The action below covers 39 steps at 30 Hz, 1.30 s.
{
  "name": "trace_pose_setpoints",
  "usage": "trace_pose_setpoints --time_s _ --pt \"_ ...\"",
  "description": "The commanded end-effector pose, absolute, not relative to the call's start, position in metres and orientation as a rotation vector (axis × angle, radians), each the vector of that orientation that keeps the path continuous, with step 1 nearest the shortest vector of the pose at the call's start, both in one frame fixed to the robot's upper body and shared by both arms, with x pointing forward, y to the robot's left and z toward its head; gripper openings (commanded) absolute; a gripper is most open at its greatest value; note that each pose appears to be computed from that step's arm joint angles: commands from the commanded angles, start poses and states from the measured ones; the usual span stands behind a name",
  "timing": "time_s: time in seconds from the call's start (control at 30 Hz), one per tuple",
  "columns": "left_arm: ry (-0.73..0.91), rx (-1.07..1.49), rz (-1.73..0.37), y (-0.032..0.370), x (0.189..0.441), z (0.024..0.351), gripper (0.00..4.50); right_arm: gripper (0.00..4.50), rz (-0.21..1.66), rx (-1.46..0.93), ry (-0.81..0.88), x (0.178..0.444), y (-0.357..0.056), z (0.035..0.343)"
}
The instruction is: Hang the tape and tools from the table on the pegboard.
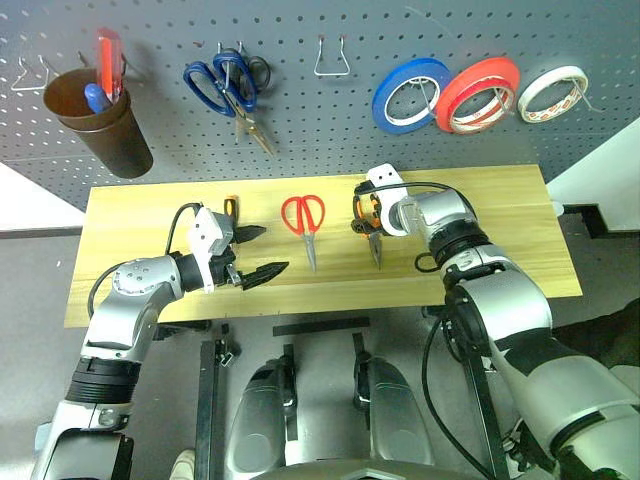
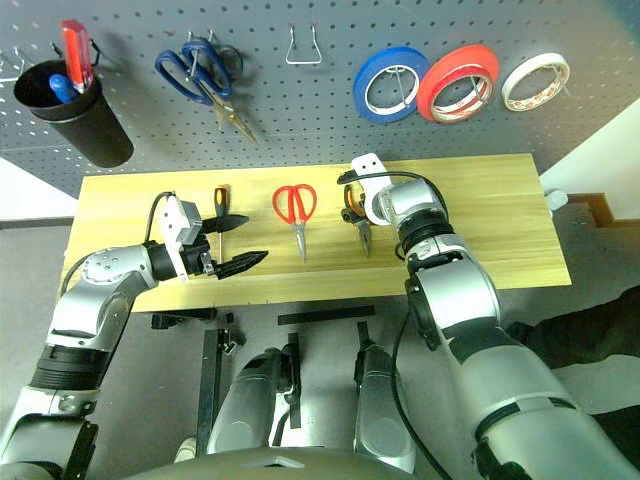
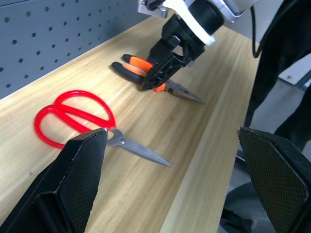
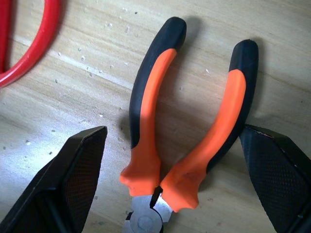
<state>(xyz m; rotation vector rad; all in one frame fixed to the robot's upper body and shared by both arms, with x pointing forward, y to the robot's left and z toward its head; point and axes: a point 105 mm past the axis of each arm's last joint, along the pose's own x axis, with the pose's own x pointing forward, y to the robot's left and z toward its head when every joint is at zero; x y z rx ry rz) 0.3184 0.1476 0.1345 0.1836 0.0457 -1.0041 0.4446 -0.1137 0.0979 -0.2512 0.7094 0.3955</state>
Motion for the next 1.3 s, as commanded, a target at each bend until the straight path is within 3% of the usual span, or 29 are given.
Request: trace_pose_setpoints --time_s 0.03,0.1,0.3,0.5,0.7,0.97,1.17,1.3 --pt "0.022 0.212 -0.992 0.15 0.314 0.139 4.5 4.31 0.37 -0.292 0.795 0.436 -0.12 0.076" --pt "0.025 0.214 -0.986 0.152 0.313 0.138 4.5 3.98 0.374 -0.313 0.801 0.435 -0.121 0.075" --pt "0.039 0.224 -0.976 0.155 0.311 0.134 4.5 2.18 0.375 -0.351 0.815 0.433 -0.123 0.071" --pt "0.034 0.223 -0.971 0.156 0.313 0.135 4.5 2.13 0.418 -0.355 0.79 0.435 -0.116 0.077" --pt "-0.003 0.212 -0.939 0.166 0.316 0.142 4.5 2.13 0.587 -0.324 0.703 0.432 -0.104 0.109" --pt "-0.064 0.167 -0.922 0.177 0.313 0.155 4.5 2.13 0.908 -0.193 0.528 0.374 -0.094 0.167" --pt "-0.134 0.139 -0.965 0.181 0.307 0.171 4.5 2.13 0.985 -0.175 0.396 0.347 -0.105 0.205" --pt "-0.215 0.133 -1.017 0.182 0.301 0.191 4.5 2.13 1.049 -0.107 0.21 0.331 -0.107 0.244"
